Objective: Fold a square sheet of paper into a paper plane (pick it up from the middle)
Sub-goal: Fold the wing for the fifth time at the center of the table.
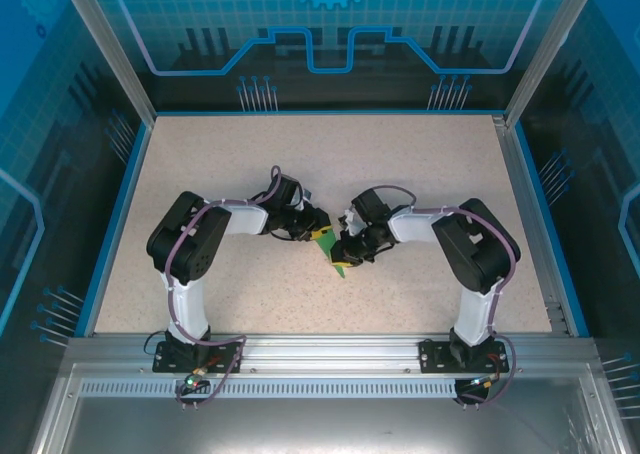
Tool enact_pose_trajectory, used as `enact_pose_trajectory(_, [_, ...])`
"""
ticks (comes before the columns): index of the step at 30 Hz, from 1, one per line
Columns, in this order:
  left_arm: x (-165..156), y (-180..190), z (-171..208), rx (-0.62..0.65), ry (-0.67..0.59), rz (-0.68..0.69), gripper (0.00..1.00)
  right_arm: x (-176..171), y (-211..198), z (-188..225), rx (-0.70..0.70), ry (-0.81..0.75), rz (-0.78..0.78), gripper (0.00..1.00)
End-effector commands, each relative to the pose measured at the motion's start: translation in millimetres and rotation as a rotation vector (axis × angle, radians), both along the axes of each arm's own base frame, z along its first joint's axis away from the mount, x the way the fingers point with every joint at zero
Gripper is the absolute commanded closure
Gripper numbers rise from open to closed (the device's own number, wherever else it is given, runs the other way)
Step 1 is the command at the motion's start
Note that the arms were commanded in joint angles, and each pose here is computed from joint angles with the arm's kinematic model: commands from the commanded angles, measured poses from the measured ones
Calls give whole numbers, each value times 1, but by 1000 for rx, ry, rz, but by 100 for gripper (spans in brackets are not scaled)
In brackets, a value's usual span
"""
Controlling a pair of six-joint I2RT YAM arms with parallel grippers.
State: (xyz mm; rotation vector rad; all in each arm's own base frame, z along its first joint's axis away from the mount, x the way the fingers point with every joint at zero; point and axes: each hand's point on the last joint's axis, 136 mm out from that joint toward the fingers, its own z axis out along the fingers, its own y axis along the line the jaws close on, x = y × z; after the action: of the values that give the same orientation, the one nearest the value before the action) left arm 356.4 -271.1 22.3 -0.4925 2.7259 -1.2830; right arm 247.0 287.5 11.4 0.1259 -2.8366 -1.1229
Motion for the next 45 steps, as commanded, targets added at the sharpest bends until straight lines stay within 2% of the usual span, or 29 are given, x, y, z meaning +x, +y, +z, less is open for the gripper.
enact_pose_trajectory(1, [-21, 26, -49, 124, 149, 49, 70, -36, -24, -19, -71, 87, 18, 85])
enact_pose_trajectory(11, [-21, 26, -48, 126, 150, 45, 70, -73, -47, -12, -77, 110, 72, 84])
enact_pose_trajectory(19, [-23, 26, -48, 123, 146, 38, 70, -28, -29, 32, -5, -38, -3, 85])
enact_pose_trajectory(23, [-23, 26, -48, 121, 147, 36, 70, -9, -13, 39, 37, -53, -20, 85])
enact_pose_trajectory(29, [-21, 24, -46, 110, 143, 35, 69, 16, 10, 34, 84, -43, -52, 84])
enact_pose_trajectory(34, [-20, 22, -43, 106, 137, 32, 69, 23, 12, 23, 66, -25, -61, 84])
enact_pose_trajectory(40, [-18, 19, -37, 87, 123, 24, 68, 6, -7, -12, -53, 33, -38, 84])
enact_pose_trajectory(45, [-8, 11, -12, 49, 64, 0, 64, -11, -25, -37, -143, 79, -35, 90])
